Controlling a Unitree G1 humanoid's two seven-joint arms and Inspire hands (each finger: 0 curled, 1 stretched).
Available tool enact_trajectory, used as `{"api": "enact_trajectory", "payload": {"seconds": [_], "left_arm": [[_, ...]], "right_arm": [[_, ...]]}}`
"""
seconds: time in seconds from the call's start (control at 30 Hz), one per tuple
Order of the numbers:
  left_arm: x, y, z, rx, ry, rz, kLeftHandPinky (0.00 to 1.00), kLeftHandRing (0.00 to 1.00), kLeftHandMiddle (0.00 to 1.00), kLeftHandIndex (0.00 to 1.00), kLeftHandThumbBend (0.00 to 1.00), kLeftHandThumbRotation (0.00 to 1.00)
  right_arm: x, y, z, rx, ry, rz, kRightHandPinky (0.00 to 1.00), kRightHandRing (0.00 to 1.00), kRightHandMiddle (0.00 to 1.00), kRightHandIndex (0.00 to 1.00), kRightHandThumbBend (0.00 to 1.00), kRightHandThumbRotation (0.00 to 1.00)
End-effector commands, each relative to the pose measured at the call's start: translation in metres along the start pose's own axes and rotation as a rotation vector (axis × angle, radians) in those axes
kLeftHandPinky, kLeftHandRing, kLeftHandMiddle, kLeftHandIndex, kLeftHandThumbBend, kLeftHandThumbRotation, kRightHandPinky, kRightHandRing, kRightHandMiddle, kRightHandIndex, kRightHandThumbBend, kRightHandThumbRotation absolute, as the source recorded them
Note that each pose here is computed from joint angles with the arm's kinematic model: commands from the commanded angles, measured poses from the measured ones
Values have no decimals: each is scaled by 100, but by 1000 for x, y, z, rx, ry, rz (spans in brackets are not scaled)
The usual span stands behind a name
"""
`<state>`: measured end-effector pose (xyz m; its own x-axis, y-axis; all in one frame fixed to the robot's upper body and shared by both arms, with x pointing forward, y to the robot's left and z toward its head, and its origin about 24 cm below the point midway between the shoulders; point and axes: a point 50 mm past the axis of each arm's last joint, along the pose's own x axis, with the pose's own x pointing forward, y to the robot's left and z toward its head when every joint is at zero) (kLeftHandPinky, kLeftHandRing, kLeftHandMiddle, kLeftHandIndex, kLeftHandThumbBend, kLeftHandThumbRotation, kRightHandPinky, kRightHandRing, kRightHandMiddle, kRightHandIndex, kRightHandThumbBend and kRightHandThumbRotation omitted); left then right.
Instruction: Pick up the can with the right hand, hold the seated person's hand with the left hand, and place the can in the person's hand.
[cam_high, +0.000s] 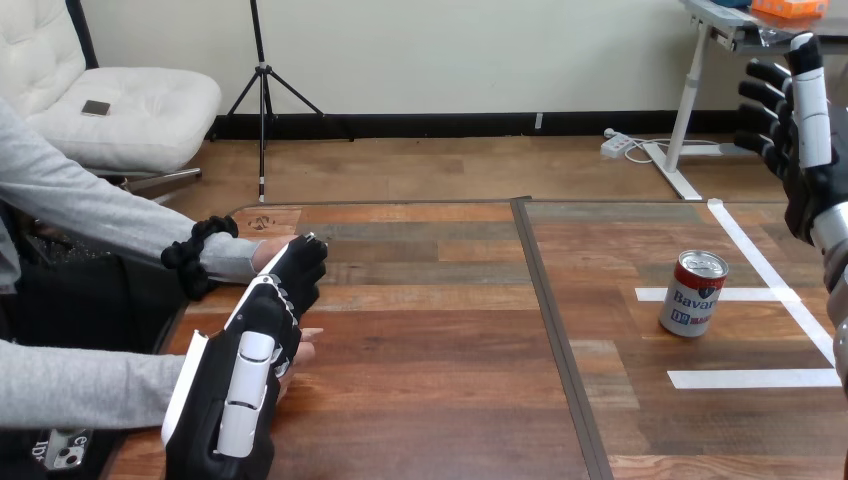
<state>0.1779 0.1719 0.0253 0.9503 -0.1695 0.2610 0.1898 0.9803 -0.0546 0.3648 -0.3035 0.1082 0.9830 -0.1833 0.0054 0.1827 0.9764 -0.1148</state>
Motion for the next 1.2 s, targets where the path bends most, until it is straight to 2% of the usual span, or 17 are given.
{"api": "enact_trajectory", "payload": {"seconds": [0.0,0.4,0.8,1.0,1.17], "left_arm": [[12,-2,9,5,-70,0,94,93,91,89,64,98],[12,-3,10,8,-70,2,94,93,92,90,63,98],[11,0,9,6,-72,-7,94,94,92,90,64,97],[12,0,9,8,-74,-7,94,93,92,89,64,96],[11,1,9,15,-75,-6,94,93,92,89,65,96]], "right_arm": [[11,0,29,-5,-58,-10,88,93,91,89,100,100],[10,3,21,-24,-26,-6,95,96,96,94,100,84],[8,4,11,-83,18,-10,95,99,98,95,100,78],[7,4,8,-168,47,-30,93,100,99,95,100,73],[7,4,7,-179,58,-32,92,100,99,94,100,64]]}}
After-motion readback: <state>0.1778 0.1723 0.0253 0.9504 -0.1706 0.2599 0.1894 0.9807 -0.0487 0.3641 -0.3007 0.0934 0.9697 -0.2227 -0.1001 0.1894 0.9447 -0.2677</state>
